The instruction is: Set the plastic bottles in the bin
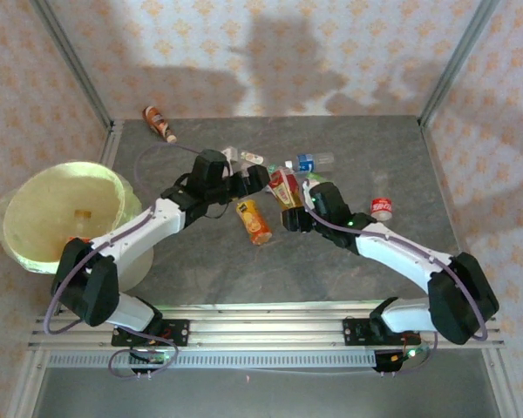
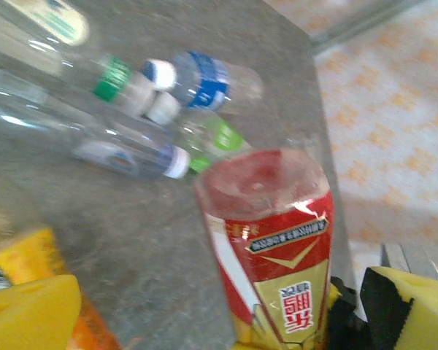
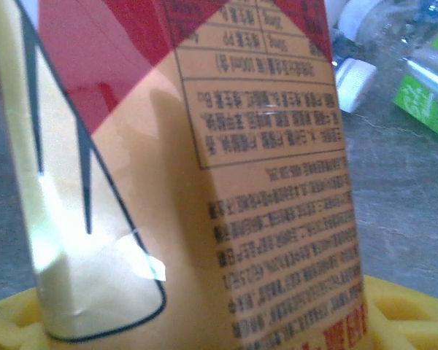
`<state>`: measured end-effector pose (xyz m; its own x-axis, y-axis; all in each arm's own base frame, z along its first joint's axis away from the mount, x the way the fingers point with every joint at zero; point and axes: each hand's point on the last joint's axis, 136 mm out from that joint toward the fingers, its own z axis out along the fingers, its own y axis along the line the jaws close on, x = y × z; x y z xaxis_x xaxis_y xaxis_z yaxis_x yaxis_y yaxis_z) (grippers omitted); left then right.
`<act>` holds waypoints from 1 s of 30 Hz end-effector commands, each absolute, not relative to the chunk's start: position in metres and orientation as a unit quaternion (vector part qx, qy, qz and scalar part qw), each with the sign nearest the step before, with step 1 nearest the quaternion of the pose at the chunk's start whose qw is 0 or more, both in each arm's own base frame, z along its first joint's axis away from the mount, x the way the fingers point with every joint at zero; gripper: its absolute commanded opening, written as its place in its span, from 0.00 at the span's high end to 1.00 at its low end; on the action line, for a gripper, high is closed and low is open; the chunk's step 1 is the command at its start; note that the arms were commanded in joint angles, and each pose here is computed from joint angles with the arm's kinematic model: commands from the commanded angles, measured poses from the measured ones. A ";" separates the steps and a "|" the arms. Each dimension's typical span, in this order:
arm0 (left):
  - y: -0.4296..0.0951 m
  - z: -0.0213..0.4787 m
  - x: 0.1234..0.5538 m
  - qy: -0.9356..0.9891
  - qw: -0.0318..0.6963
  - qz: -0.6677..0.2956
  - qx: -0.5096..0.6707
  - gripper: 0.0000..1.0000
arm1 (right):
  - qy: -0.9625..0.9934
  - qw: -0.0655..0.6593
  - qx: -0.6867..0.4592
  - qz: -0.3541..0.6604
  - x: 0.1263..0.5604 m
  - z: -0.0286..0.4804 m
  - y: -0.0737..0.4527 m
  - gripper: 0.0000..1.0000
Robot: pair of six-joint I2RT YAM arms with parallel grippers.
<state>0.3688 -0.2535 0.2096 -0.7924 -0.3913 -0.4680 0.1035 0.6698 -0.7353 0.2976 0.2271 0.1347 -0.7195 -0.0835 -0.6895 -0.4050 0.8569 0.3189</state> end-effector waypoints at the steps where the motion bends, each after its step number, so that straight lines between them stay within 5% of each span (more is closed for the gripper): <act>1: -0.282 0.238 0.364 0.821 0.322 -0.469 -0.039 0.00 | 0.870 0.372 -0.127 0.298 0.295 0.164 0.244 0.40; 18: -0.320 0.274 0.339 0.751 0.333 -0.565 0.073 0.00 | 0.785 0.361 -0.144 0.482 0.265 0.237 0.283 0.38; 22: -0.322 0.290 0.337 0.737 0.340 -0.578 0.084 0.06 | 0.778 0.364 -0.150 0.490 0.263 0.240 0.284 0.37; 27: -0.319 0.296 0.331 0.738 0.347 -0.570 0.098 0.30 | 0.776 0.360 -0.150 0.495 0.264 0.244 0.287 0.36; 30: -0.314 0.295 0.329 0.745 0.351 -0.559 0.095 0.32 | 0.774 0.366 -0.144 0.496 0.265 0.247 0.286 0.31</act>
<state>0.3436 -0.3113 0.2666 -0.7740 -0.2748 -0.5705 0.4501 0.3949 -0.8009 0.2689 0.2810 0.2265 -0.7215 0.1211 -0.6817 -0.5406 0.5167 0.6639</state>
